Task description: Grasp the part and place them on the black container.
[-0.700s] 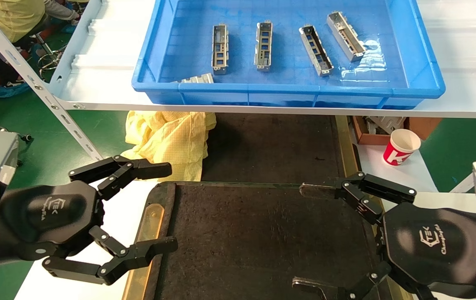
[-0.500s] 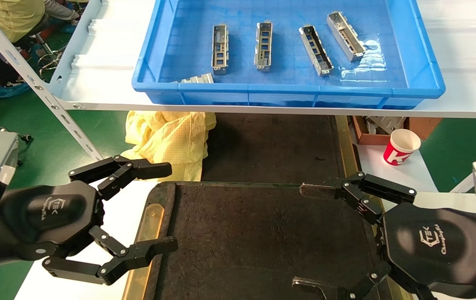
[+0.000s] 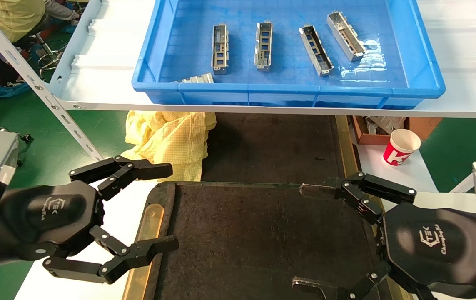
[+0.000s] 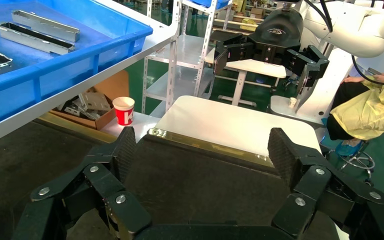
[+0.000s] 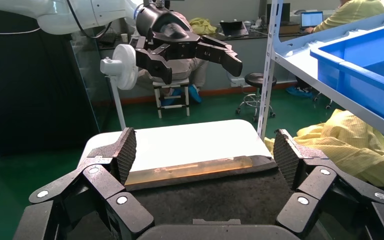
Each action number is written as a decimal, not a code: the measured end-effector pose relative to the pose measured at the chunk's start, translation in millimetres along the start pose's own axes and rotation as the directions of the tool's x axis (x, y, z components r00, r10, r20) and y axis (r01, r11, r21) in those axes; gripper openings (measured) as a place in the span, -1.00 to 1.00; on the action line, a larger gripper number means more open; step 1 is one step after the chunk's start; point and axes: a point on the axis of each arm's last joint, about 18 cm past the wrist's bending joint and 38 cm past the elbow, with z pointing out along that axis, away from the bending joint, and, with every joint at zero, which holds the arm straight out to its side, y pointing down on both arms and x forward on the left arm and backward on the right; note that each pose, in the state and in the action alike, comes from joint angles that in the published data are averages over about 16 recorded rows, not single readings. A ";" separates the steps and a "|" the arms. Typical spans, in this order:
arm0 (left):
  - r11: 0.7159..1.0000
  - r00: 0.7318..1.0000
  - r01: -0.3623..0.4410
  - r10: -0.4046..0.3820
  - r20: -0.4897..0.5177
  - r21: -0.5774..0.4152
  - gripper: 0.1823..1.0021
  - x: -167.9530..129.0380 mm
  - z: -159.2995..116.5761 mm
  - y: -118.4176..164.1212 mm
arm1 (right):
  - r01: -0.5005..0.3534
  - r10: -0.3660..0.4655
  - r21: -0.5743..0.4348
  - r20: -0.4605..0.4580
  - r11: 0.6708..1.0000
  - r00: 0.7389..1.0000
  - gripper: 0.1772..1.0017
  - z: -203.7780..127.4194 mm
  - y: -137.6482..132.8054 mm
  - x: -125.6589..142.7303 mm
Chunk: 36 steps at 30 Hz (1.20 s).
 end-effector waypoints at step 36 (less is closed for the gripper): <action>1.000 1.000 0.000 0.000 0.000 0.000 -0.54 0.0 0.0 0.0 | 0.001 -0.001 0.000 0.000 1.000 1.000 1.00 0.0 -0.1 0.1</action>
